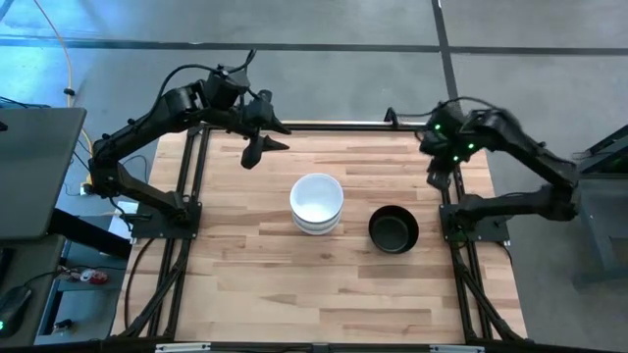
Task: Nest bowls inside each other
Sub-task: Stack the black bowl on top of the white bowl
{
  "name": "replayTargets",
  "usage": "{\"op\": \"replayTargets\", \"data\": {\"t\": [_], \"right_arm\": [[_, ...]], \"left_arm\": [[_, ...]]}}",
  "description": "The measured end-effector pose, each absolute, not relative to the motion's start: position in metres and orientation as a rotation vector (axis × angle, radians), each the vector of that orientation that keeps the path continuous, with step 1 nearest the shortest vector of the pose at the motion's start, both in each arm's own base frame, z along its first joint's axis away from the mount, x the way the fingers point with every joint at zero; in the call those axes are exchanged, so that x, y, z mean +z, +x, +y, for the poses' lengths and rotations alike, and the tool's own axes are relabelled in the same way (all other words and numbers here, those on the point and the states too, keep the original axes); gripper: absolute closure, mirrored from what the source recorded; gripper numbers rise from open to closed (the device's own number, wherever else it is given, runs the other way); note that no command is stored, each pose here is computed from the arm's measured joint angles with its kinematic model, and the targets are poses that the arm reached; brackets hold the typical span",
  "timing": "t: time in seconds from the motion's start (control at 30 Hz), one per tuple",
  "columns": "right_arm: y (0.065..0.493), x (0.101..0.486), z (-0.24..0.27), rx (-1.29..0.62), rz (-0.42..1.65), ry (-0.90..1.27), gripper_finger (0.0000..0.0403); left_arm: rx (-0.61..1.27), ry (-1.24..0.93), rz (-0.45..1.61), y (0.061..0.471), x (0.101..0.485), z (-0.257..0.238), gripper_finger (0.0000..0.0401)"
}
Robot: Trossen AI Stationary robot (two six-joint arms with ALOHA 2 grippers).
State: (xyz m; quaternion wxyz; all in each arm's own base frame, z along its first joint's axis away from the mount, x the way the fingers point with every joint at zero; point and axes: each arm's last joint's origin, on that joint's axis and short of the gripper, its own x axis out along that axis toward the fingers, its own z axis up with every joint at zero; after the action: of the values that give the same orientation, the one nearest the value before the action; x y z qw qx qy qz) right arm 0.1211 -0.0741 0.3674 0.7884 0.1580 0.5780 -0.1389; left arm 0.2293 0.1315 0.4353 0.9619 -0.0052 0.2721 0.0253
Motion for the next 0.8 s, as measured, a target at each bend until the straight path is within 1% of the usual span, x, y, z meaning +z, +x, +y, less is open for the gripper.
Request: {"op": "replayTargets", "data": {"t": [0.23,0.4,0.6,0.8], "right_arm": [[0.124,0.318,-0.075,-0.237,1.421,0.440,0.0403],[0.128,0.298,-0.075,-0.175,1.436,0.521,0.0403],[0.133,0.290,-0.077,-0.163,1.394,0.528,0.0403],[0.138,0.291,-0.080,-0.168,1.337,0.484,0.0403]], "left_arm": [[0.046,-0.004,0.543,0.231,0.436,0.130,0.0220],[0.046,-0.004,0.542,0.231,0.436,0.130,0.0220],[0.053,0.028,0.568,0.229,0.434,0.130,0.0220],[0.171,0.086,0.722,0.222,0.426,0.131,0.0220]]}}
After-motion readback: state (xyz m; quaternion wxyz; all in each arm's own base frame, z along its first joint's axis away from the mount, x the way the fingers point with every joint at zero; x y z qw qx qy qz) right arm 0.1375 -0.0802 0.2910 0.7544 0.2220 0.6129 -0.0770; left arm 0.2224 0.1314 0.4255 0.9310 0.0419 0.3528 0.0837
